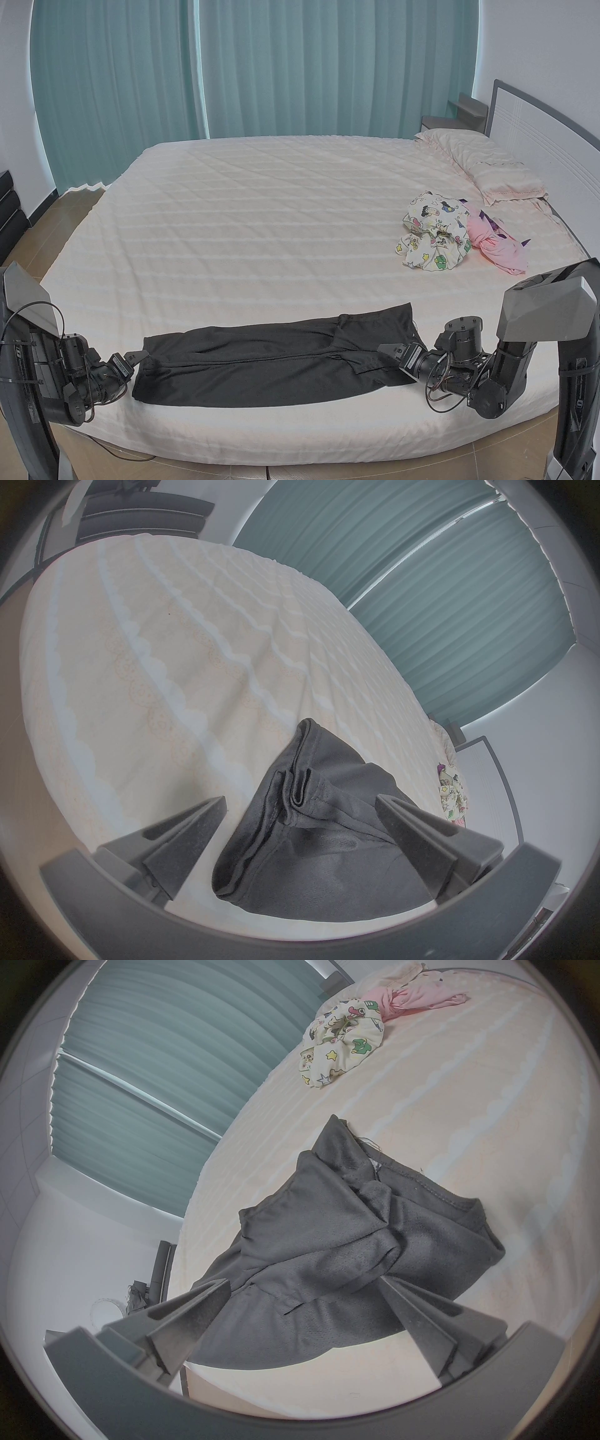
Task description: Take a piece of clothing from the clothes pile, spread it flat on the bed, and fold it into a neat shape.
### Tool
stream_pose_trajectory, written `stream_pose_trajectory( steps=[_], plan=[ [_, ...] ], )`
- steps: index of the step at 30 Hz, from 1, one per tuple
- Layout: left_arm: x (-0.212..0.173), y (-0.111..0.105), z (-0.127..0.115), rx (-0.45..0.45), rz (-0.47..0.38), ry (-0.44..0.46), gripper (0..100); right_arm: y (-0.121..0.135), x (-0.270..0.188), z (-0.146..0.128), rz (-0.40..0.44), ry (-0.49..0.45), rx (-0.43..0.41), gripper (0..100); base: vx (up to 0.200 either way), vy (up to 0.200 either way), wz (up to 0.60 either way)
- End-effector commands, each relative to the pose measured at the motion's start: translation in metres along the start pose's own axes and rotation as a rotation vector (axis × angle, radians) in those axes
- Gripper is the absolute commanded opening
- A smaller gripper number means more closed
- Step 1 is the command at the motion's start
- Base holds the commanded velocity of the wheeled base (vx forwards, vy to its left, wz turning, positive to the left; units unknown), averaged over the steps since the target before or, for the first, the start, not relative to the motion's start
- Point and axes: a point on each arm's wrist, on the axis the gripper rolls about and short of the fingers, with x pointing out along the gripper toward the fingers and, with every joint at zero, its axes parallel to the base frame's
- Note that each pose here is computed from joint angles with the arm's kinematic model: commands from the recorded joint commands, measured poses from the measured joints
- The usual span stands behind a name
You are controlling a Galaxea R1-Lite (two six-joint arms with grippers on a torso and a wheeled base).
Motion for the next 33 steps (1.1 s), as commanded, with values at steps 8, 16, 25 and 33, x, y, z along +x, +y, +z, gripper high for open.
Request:
stream_pose_trajectory(
  steps=[8, 16, 25, 33],
  plan=[
    [0.000, -0.001, 0.001, 0.004, -0.008, -0.011, 100, -0.008, 0.015, -0.004, -0.040, -0.024, -0.028, 100, 0.000, 0.000, 0.00],
    [0.001, -0.001, 0.002, 0.005, -0.008, -0.012, 100, -0.006, 0.023, 0.000, -0.026, -0.037, -0.029, 0, 0.000, 0.000, 0.00],
    [0.001, -0.001, 0.002, 0.005, -0.008, -0.012, 100, -0.008, 0.016, -0.004, -0.078, -0.043, -0.033, 0, 0.000, 0.000, 0.00],
    [0.000, -0.001, 0.001, 0.004, -0.008, -0.011, 100, 0.001, -0.001, -0.002, -0.058, -0.045, -0.037, 0, 0.000, 0.000, 0.00]
  ],
)
